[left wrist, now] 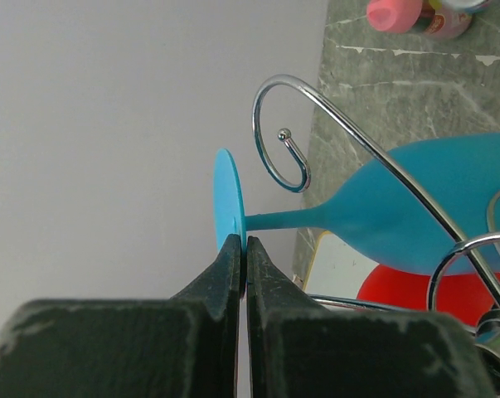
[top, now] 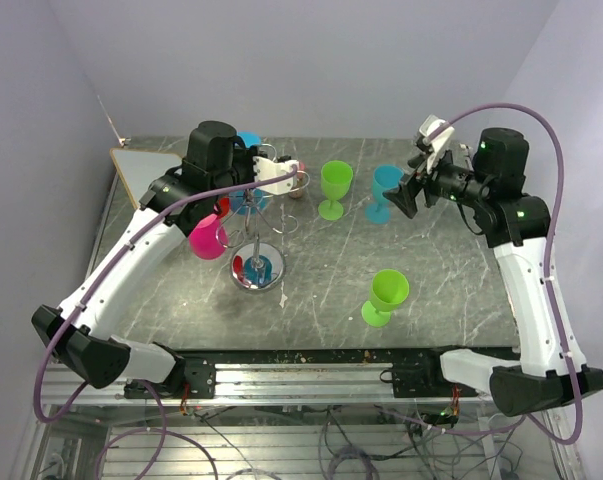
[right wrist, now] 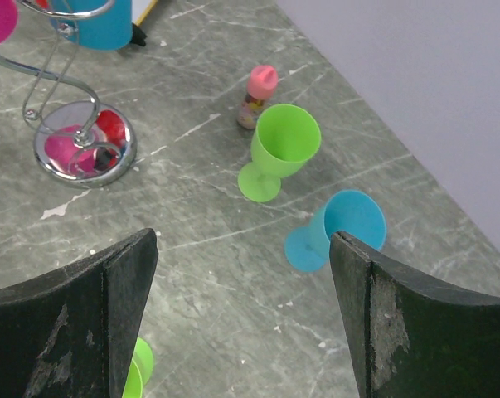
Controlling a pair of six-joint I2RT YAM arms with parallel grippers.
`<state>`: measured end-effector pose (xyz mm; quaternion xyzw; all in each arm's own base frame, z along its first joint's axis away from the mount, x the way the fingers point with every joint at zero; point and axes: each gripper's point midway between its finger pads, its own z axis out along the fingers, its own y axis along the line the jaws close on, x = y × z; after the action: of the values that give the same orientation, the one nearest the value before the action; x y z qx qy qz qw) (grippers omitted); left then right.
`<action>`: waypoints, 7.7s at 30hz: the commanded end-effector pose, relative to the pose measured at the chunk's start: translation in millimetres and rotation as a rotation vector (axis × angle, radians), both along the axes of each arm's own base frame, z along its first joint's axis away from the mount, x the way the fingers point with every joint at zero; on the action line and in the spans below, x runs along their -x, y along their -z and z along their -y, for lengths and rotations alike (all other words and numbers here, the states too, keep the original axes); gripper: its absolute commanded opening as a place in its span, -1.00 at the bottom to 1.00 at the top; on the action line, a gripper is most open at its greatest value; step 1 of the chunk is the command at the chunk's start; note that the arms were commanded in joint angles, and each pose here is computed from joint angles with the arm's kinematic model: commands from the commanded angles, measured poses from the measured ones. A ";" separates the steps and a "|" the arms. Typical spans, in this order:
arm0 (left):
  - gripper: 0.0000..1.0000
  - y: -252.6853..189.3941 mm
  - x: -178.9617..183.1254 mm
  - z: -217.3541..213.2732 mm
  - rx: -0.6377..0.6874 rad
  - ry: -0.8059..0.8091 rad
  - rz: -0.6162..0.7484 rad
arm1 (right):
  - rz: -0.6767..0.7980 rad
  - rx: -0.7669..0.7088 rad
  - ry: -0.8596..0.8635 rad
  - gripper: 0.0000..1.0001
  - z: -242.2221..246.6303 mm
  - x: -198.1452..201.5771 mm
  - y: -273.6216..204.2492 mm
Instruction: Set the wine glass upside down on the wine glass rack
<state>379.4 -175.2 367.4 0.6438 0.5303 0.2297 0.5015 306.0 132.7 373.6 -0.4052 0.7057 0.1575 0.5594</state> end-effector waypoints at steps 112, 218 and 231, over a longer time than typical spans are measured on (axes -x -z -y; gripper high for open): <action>-0.86 -12.6 35.9 66.8 0.084 0.373 -0.131 | -0.199 -0.112 -0.402 0.57 -146.0 -8.1 44.8; -0.86 -28.2 1.2 44.7 0.326 -0.004 0.011 | -0.221 -0.123 -0.397 0.35 -159.4 -32.7 41.2; -0.86 -28.9 14.0 49.6 0.323 -0.026 0.002 | -0.235 -0.122 -0.369 0.30 -158.3 -35.3 48.3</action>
<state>373.6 -225.6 382.0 0.5570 0.5687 0.1461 0.5874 332.3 295.6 347.4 -0.4814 0.6421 0.3676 0.4699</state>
